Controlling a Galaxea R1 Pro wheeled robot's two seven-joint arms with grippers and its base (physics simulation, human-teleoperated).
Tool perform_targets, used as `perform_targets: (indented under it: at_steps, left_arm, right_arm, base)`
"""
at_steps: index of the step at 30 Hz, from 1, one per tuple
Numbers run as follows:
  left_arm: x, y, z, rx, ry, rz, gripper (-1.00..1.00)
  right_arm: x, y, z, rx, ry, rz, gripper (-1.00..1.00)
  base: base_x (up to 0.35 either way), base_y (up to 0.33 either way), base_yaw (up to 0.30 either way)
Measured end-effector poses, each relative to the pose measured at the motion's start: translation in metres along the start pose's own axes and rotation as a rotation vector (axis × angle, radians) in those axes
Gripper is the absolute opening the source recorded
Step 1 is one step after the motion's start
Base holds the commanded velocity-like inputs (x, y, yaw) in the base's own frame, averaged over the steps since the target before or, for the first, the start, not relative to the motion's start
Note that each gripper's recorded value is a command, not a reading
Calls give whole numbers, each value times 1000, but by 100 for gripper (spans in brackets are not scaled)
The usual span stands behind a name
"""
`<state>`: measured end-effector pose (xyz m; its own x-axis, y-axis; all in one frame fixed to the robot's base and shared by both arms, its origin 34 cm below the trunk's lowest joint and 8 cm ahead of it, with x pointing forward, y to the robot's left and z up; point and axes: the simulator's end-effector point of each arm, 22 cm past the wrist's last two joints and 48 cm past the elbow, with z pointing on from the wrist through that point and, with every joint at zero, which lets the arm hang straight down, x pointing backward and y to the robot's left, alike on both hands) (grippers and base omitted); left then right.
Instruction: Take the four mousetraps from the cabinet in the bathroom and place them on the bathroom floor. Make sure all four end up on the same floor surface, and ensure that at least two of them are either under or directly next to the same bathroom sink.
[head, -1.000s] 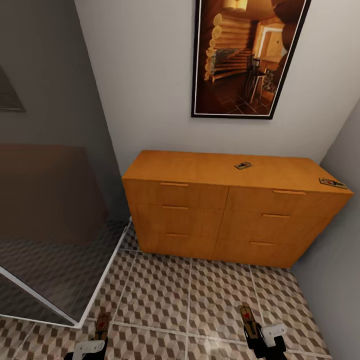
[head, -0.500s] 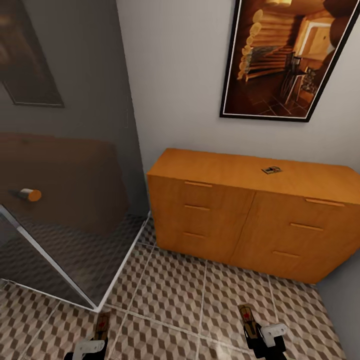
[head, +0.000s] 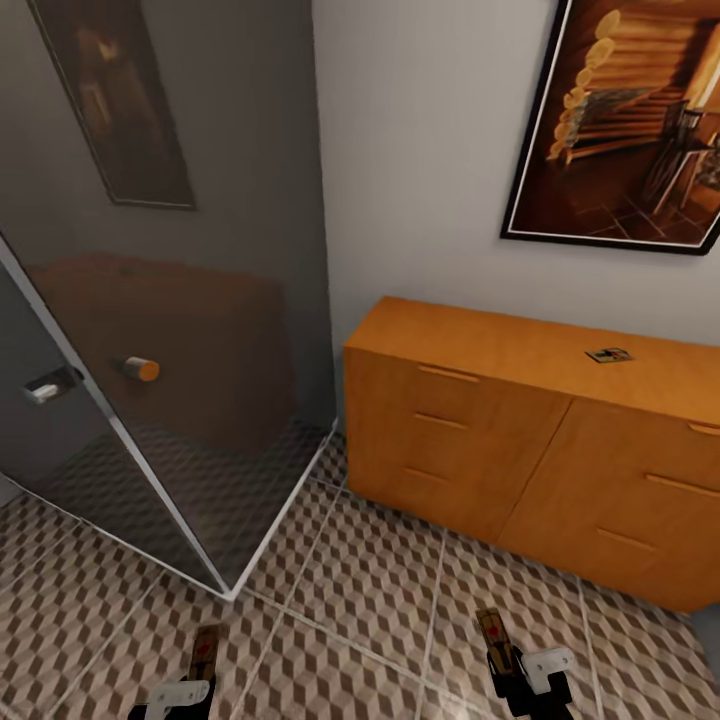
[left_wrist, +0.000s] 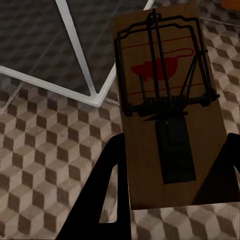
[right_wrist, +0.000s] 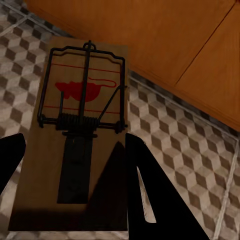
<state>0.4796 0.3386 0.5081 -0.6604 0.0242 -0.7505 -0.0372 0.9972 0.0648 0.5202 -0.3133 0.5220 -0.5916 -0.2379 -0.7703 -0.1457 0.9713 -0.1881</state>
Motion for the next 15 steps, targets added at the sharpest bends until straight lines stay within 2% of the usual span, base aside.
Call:
perform_targets:
  at_steps: [15]
  left_arm:
    - [0, 0, 0, 0, 0, 0, -100]
  right_arm:
    - [0, -2, 0, 18, -1, 4, -100]
  base:
    - [0, 0, 285]
